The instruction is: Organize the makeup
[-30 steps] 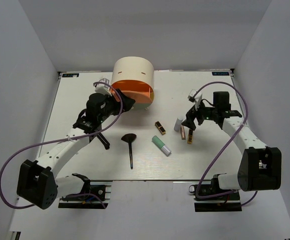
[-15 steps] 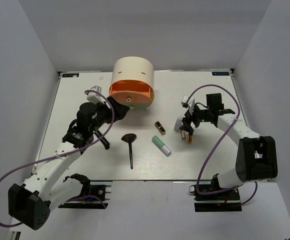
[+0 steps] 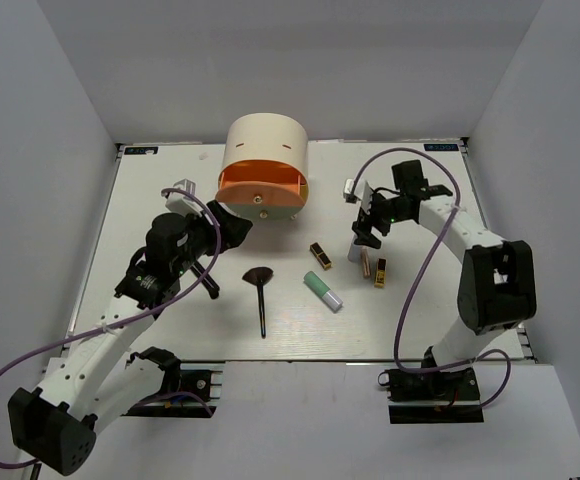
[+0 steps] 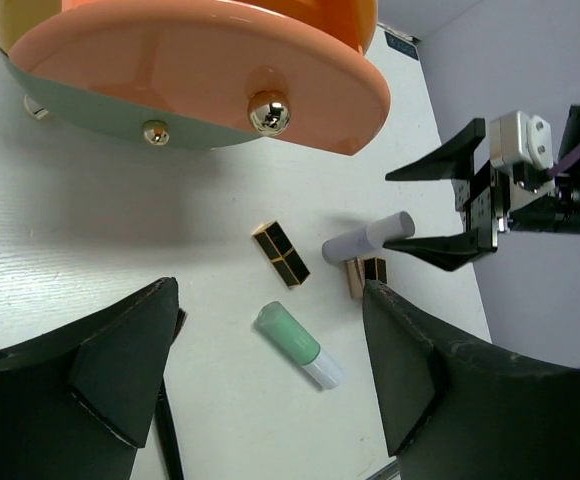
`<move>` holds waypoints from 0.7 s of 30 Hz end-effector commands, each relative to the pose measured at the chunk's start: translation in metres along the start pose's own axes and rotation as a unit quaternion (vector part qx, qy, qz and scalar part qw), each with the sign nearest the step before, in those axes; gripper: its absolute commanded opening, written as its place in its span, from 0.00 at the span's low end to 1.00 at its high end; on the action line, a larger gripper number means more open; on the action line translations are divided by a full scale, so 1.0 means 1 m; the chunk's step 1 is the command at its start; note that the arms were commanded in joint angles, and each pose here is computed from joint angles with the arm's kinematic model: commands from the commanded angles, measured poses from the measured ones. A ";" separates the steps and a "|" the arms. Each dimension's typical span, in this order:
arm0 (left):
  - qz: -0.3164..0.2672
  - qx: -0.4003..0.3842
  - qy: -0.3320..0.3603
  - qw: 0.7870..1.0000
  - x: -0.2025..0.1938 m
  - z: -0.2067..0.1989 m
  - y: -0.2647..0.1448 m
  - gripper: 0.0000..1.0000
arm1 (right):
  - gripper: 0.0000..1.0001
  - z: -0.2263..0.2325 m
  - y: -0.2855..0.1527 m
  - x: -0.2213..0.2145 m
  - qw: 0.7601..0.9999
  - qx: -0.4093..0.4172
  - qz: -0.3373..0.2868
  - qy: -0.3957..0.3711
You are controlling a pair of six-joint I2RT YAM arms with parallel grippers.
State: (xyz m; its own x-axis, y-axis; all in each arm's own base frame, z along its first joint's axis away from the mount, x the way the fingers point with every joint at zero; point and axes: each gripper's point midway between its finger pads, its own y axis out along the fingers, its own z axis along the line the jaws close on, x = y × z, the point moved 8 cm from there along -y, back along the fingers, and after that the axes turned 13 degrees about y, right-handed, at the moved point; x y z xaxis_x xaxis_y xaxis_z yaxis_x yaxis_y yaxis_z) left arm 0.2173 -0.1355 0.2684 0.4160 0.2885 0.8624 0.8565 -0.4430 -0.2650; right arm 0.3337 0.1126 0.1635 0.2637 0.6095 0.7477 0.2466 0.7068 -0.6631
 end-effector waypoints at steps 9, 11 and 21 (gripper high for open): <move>0.002 -0.001 0.000 1.000 -0.004 0.000 -0.006 0.85 | 0.82 0.005 -0.002 0.016 0.988 0.086 0.127 -0.033; 0.003 0.000 0.000 1.000 -0.005 0.001 -0.006 0.84 | 0.82 0.010 -0.001 0.016 0.984 0.093 0.143 -0.040; 0.000 0.000 0.000 1.000 -0.004 0.001 -0.007 0.85 | 0.80 0.019 0.008 0.015 0.980 0.107 0.163 -0.048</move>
State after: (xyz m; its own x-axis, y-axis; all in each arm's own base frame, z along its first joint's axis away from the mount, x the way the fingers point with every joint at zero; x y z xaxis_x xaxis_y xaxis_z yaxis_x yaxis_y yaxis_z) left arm 0.2134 -0.1337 0.2618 0.4350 0.2795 0.8560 0.8504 -0.4401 -0.2885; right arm 0.3222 0.1333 0.1623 0.2271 0.8341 0.5026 -0.0456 0.5246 -0.8501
